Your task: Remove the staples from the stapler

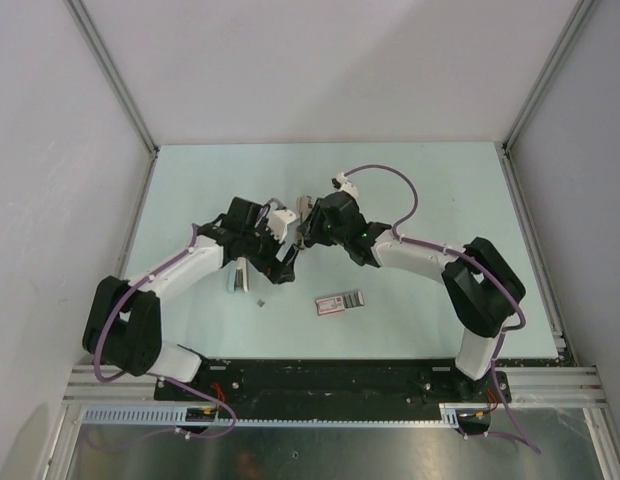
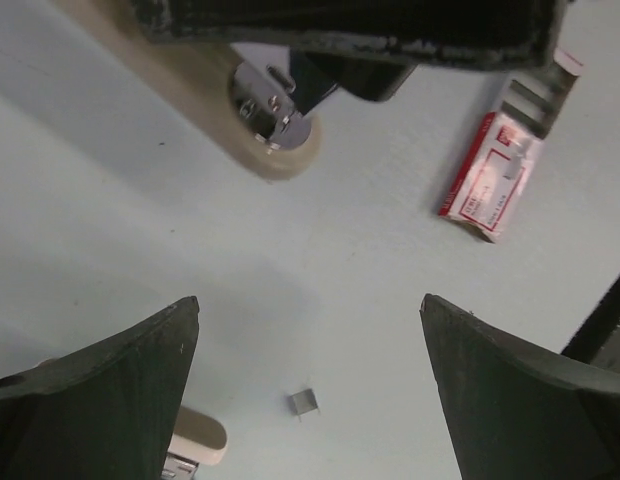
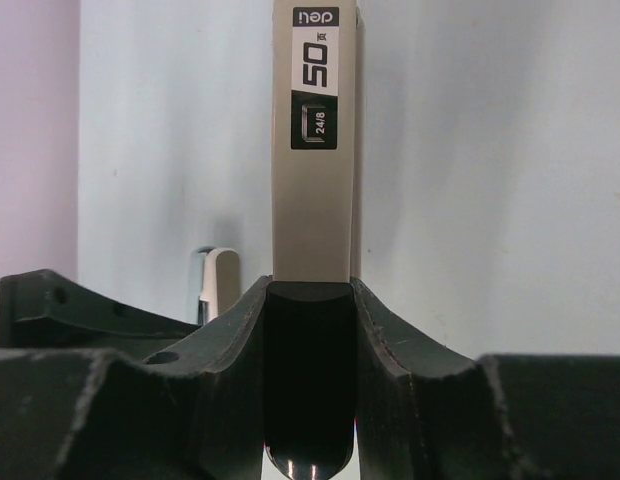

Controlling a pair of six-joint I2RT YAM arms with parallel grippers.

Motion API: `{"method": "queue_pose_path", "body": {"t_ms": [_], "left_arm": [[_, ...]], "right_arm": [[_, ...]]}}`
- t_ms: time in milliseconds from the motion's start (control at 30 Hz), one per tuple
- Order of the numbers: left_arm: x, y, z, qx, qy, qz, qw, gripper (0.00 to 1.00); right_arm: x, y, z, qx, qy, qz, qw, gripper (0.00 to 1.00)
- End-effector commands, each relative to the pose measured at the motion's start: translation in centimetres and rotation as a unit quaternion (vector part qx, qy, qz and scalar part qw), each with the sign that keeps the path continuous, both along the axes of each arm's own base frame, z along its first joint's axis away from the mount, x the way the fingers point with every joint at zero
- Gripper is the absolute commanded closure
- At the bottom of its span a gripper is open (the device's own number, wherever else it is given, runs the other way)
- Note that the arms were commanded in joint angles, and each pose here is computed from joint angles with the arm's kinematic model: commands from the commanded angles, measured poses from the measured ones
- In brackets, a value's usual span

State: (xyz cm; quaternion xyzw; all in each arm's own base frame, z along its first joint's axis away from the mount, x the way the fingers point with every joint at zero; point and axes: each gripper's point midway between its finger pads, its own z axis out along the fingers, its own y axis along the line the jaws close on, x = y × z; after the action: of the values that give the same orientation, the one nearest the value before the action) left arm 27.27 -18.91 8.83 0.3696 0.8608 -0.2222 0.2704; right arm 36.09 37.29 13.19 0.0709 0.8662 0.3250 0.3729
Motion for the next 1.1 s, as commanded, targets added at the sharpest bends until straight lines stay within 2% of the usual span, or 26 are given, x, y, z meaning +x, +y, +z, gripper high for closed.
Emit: {"method": "queue_pose_path", "body": {"t_ms": [0,267,600,700,933,1067], "left_arm": [[0.6,-1.6,1.9,-0.052,0.007,-0.023,0.998,0.04],[3.4,-1.5,2.2,-0.07,0.003,-0.005,0.998,0.09],[2.7,-2.3,2.6,-0.099,0.009,-0.037,0.994,0.19],[2.7,-2.2,2.4,-0.096,0.007,-0.04,0.995,0.28],[3.0,-1.9,2.2,-0.087,-0.001,-0.047,0.995,0.6],[3.0,-1.4,1.8,-0.072,-0.01,-0.049,0.996,0.69]], "right_arm": [[0.3,1.6,6.7,0.109,-0.053,-0.02,0.992,1.0],[-1.8,1.9,7.1,0.148,-0.036,-0.012,0.988,1.0],[-3.0,2.9,7.7,0.186,-0.029,0.002,0.982,1.0],[-3.3,3.3,7.6,0.194,-0.023,0.009,0.981,1.0],[-4.2,3.7,7.3,0.203,-0.01,0.027,0.979,1.0],[-4.5,3.0,6.5,0.19,-0.005,0.032,0.981,1.0]]}}
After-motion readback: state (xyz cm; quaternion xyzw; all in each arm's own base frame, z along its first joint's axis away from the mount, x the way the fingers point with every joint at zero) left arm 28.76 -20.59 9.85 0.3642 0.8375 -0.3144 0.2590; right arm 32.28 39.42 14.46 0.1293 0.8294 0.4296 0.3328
